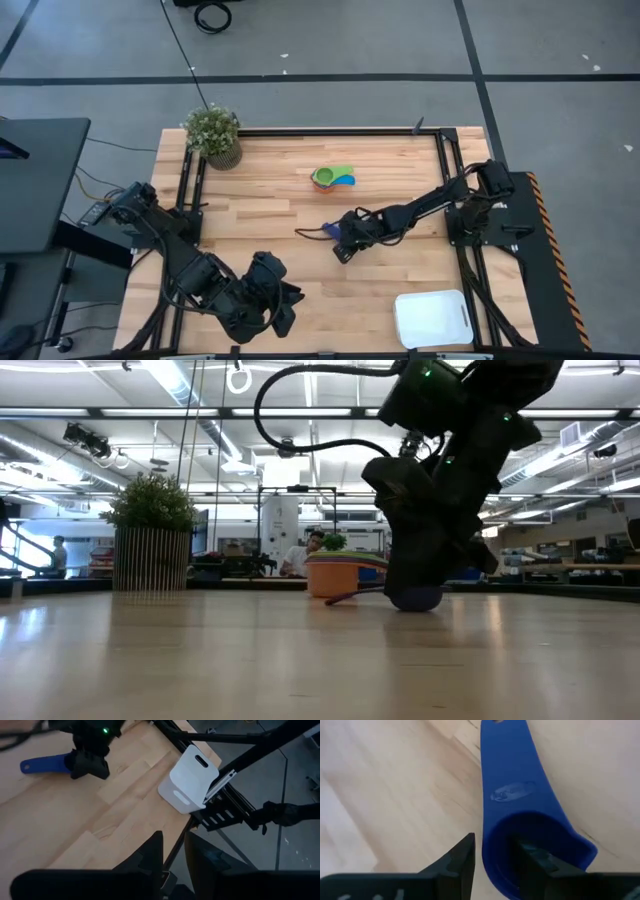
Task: Nest measuring cups in basket
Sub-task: Stack the dark blue measuring cup on top of the green measuring cup
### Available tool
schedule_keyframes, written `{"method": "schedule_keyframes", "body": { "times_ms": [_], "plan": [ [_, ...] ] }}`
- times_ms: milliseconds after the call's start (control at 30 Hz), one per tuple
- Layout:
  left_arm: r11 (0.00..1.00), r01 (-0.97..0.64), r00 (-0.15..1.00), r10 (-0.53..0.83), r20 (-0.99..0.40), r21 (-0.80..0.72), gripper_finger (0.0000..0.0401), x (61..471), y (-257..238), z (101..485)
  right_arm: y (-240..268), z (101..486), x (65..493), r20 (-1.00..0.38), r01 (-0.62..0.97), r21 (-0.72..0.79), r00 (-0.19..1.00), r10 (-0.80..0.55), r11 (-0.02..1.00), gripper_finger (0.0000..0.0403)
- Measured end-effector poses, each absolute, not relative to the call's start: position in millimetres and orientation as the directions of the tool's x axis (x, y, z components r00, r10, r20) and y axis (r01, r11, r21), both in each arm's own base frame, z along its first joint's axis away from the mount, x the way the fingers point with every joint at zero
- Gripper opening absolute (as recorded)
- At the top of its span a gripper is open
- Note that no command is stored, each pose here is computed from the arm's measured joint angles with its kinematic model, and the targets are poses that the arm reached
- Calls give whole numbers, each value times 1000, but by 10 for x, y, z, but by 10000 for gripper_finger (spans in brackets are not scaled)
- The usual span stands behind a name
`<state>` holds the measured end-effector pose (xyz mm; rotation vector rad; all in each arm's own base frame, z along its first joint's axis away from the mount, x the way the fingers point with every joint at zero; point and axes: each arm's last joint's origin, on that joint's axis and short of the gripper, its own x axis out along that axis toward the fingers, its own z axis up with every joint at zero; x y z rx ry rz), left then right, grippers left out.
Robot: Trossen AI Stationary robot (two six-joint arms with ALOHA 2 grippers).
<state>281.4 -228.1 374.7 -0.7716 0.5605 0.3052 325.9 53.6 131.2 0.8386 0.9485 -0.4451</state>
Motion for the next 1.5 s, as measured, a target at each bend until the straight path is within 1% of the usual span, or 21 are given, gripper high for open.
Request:
{"method": "schedule_keyframes", "body": {
  "times_ms": [100, 233, 367, 667, 733, 900, 1000, 1100, 1233, 1400, 1500],
  "plan": [
    [687, -449, 813, 49, -580, -572, 87, 2792, -2308, 3747, 466, 1324, 3278, -844, 649, 453, 533, 59, 611, 125],
    [689, -444, 814, 42, -580, -573, 87, 2771, -2333, 3747, 405, 1398, 3284, -827, 594, 485, 550, 116, 641, 124],
    [692, -441, 814, 39, -580, -572, 87, 2760, -2345, 3747, 373, 1547, 3266, -798, 533, 509, 586, 139, 676, 124],
    [696, -442, 812, 42, -583, -566, 87, 2758, -2343, 3744, 369, 2124, 3111, -671, 369, 576, 723, 164, 729, 124],
    [695, -445, 810, 43, -585, -564, 87, 2757, -2340, 3741, 394, 2272, 3050, -631, 306, 584, 753, 184, 752, 124],
    [646, -471, 810, 47, -584, -601, 87, 2761, -2343, 3735, 476, 2683, 2826, -506, 120, 594, 824, 254, 796, 124],
    [632, -480, 815, 65, -576, -608, 87, 2762, -2337, 3738, 539, 2927, 2653, -422, 0, 565, 859, 289, 825, 124],
    [627, -487, 822, 95, -561, -607, 87, 2765, -2329, 3740, 594, 3139, 2463, -341, -121, 506, 882, 327, 854, 122],
    [581, -516, 823, 131, -553, -630, 87, 2806, -2312, 3714, 636, 3364, 2220, -246, -238, 435, 896, 370, 868, 119],
    [472, -588, 796, 194, -573, -657, 87, 2999, -2323, 3501, 667, 3561, 1952, -152, -354, 328, 895, 419, 876, 117],
    [376, -631, 773, 228, -591, -679, 87, 3138, -2317, 3343, 680, 3659, 1797, -98, -414, 260, 887, 451, 872, 117]
  ]
}}
